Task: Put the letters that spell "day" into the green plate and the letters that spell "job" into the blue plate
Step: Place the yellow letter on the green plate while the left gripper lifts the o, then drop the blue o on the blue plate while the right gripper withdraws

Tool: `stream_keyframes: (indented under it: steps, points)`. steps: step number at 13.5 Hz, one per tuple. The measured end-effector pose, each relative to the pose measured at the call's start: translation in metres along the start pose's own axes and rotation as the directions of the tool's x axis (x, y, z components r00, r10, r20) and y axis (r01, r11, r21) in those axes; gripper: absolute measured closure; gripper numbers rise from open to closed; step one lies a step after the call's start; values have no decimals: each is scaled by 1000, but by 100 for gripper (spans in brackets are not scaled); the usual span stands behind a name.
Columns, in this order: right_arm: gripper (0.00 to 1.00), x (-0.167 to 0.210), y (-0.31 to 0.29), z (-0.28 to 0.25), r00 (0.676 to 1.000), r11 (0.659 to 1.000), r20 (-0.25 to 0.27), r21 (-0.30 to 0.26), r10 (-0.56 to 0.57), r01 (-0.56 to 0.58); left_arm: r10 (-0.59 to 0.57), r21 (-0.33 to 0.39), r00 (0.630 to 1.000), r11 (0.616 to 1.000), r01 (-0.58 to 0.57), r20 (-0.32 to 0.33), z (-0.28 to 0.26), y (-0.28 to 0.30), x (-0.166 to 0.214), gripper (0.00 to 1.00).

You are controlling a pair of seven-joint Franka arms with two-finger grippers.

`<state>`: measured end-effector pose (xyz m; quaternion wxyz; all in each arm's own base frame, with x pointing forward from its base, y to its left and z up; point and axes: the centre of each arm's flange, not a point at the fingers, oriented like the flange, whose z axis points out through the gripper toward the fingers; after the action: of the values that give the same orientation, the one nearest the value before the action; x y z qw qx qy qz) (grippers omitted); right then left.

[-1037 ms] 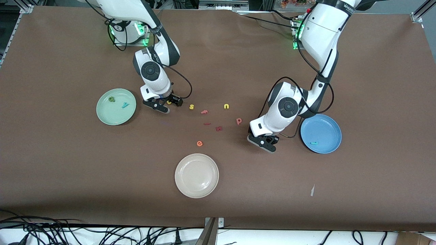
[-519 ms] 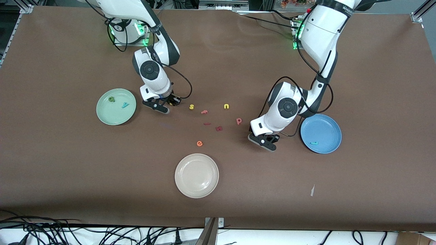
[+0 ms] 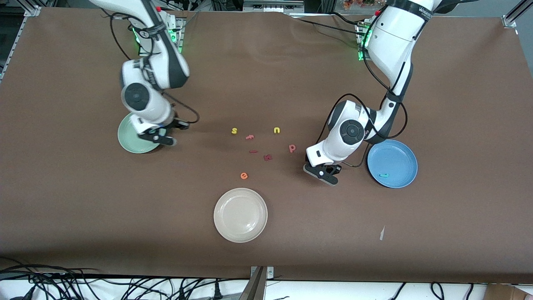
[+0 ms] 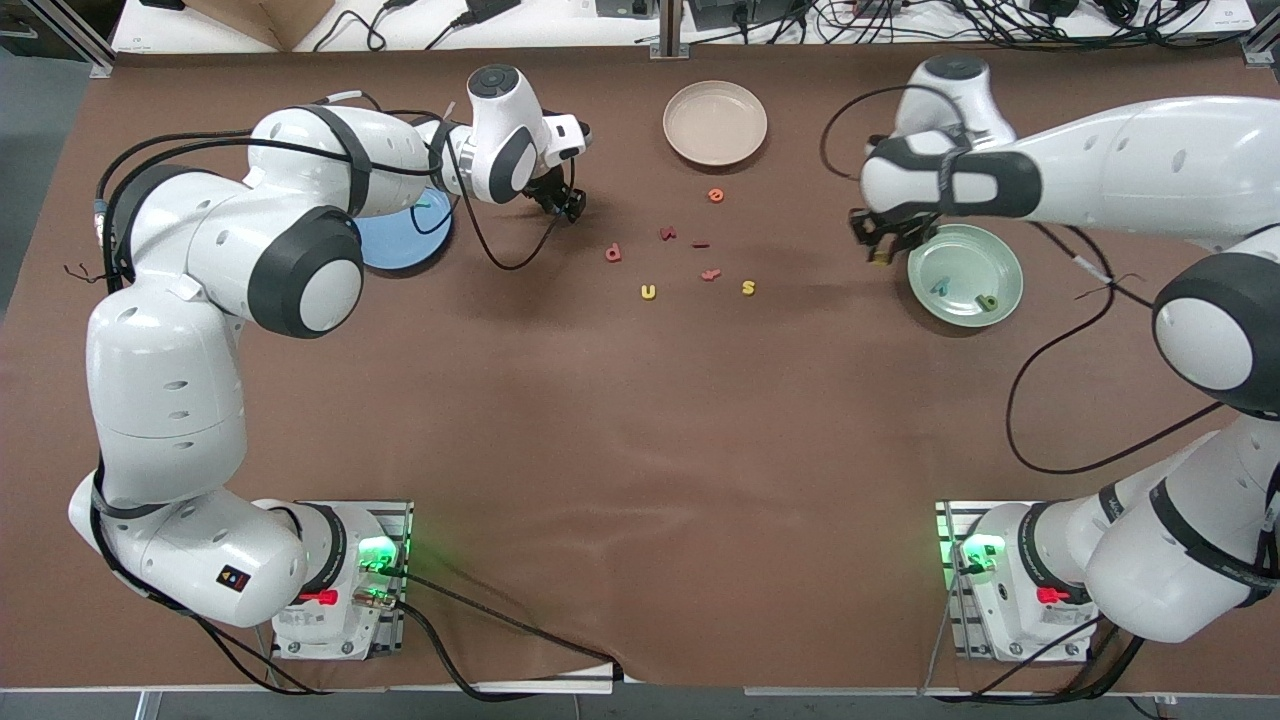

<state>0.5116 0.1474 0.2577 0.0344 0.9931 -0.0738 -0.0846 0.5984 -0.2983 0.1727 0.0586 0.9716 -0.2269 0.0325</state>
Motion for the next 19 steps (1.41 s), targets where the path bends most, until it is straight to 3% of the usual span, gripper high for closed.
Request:
stream_keyframes:
  steps: [1,2,3,7,8,12,14,17,19]
  points:
    - [73,13,34,-1,999,999,0,-5,-54,54,0,0,1000,1000,0,0,0,0,0,48]
    - [73,22,63,2,996,996,-1,-10,-94,94,-1,1,1000,1000,1,-1,-1,-1,0,55]
    - [73,28,85,6,993,993,-7,-16,-121,121,-3,3,1000,1000,3,-2,-1,-2,1,68]
    - [73,41,108,39,988,987,-28,-70,-150,148,-3,3,1000,1000,3,-2,-1,-3,1,72]
    - [67,42,107,43,988,986,-26,-76,-152,149,-3,3,1000,1000,3,-2,-1,-3,1,73]
    - [22,45,102,26,987,986,-21,-61,-158,156,-3,4,1000,1000,3,-5,-2,-3,1,73]
    - [1,48,92,-7,985,985,32,-32,-168,169,-7,8,1000,1000,7,-13,-7,-6,4,73]
    - [0,57,72,-101,974,980,109,8,-201,201,-49,22,999,999,49,-7,-39,-37,8,73]
    - [0,55,62,-180,966,974,124,24,-227,225,-97,20,995,995,97,14,-62,-68,0,73]
